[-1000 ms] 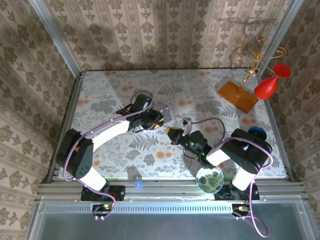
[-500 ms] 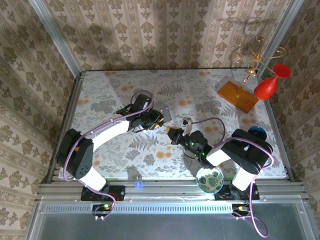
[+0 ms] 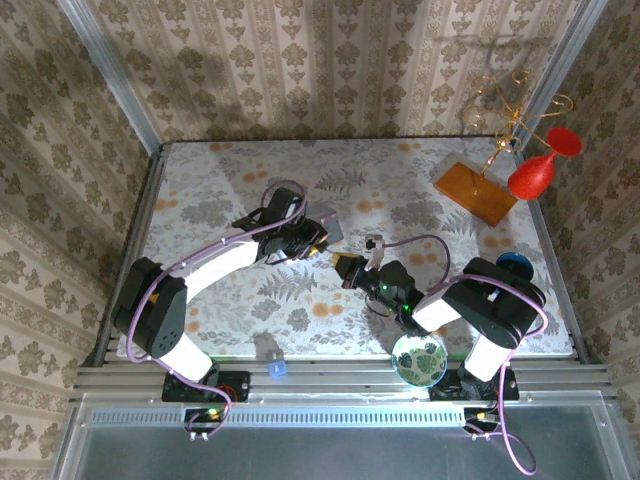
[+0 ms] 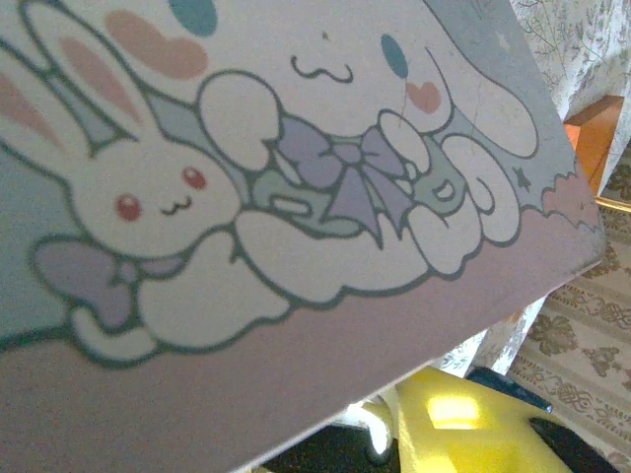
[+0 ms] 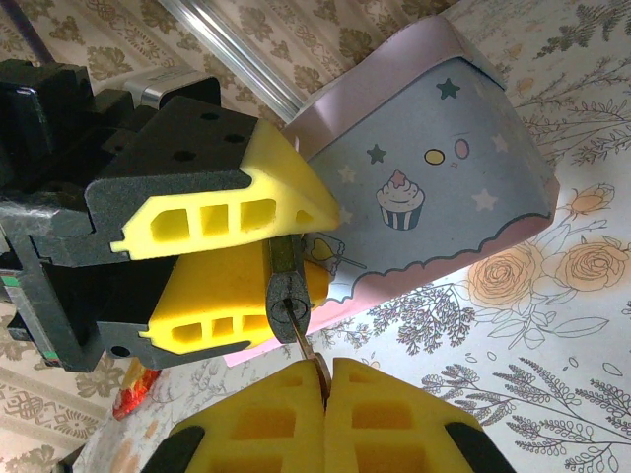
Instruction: Unlock a padlock with a key
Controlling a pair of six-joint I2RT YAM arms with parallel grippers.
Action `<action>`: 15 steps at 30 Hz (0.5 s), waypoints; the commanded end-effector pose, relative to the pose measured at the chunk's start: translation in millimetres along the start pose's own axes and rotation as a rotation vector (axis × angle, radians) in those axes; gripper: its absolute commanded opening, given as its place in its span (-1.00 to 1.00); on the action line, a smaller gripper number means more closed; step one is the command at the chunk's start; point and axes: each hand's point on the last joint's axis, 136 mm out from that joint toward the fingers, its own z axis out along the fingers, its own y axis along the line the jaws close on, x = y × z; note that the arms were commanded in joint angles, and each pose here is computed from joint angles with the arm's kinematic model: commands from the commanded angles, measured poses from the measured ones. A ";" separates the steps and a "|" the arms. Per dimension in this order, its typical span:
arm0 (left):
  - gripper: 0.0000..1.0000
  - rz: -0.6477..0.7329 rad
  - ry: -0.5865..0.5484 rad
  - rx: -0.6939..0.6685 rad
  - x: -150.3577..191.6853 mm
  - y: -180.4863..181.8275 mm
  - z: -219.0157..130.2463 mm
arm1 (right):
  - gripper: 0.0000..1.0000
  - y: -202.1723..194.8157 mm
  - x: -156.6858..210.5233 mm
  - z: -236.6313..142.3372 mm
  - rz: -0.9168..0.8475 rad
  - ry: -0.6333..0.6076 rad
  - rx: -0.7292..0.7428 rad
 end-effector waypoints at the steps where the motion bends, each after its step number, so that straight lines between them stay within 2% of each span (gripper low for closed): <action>1: -1.00 0.005 0.019 0.060 1.6 -16.4 1.9 | -1.00 13.2 -12.1 3.6 -0.015 -0.041 -0.039; 15: -1.00 0.000 0.021 0.058 2.2 -15.3 2.9 | -1.00 13.4 -13.3 0.3 -0.018 -0.044 -0.039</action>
